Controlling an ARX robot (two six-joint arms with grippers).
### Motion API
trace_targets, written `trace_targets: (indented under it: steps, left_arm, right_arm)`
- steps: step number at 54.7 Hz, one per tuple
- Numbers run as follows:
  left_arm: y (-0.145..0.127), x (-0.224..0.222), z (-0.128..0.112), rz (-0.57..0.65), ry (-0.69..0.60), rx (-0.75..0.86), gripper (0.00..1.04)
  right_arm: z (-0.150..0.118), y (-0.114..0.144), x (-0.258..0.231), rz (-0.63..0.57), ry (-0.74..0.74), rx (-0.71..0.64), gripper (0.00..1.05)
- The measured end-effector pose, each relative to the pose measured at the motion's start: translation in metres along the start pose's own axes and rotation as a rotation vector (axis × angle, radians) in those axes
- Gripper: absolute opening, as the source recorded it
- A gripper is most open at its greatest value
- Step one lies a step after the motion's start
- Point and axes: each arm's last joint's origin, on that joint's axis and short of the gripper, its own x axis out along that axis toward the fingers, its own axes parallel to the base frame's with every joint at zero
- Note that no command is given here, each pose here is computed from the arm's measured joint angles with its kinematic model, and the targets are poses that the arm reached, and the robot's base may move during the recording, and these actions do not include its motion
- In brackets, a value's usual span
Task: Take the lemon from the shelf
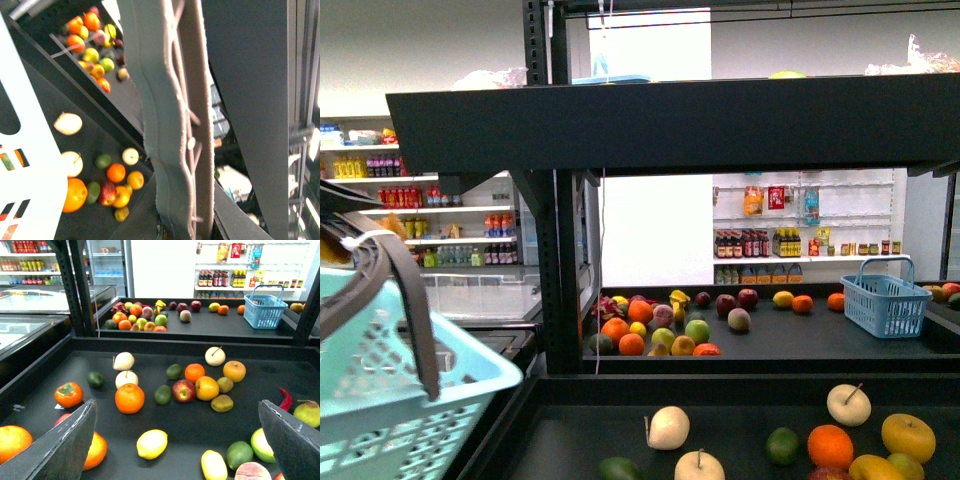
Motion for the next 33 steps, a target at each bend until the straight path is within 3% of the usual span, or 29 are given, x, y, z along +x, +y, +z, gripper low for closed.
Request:
trace_targets:
  steps: [14,33]
  left_arm:
    - [-0.023,0.028,-0.063,-0.097,0.257,0.067,0.11]
    - [-0.024,0.083,-0.136,-0.156,0.410,0.060,0.11]
  right_arm:
    - [0.000,0.000,0.000,0.000,0.000,0.000,0.97]
    - [0.000,0.000,0.000,0.000,0.000,0.000,0.97]
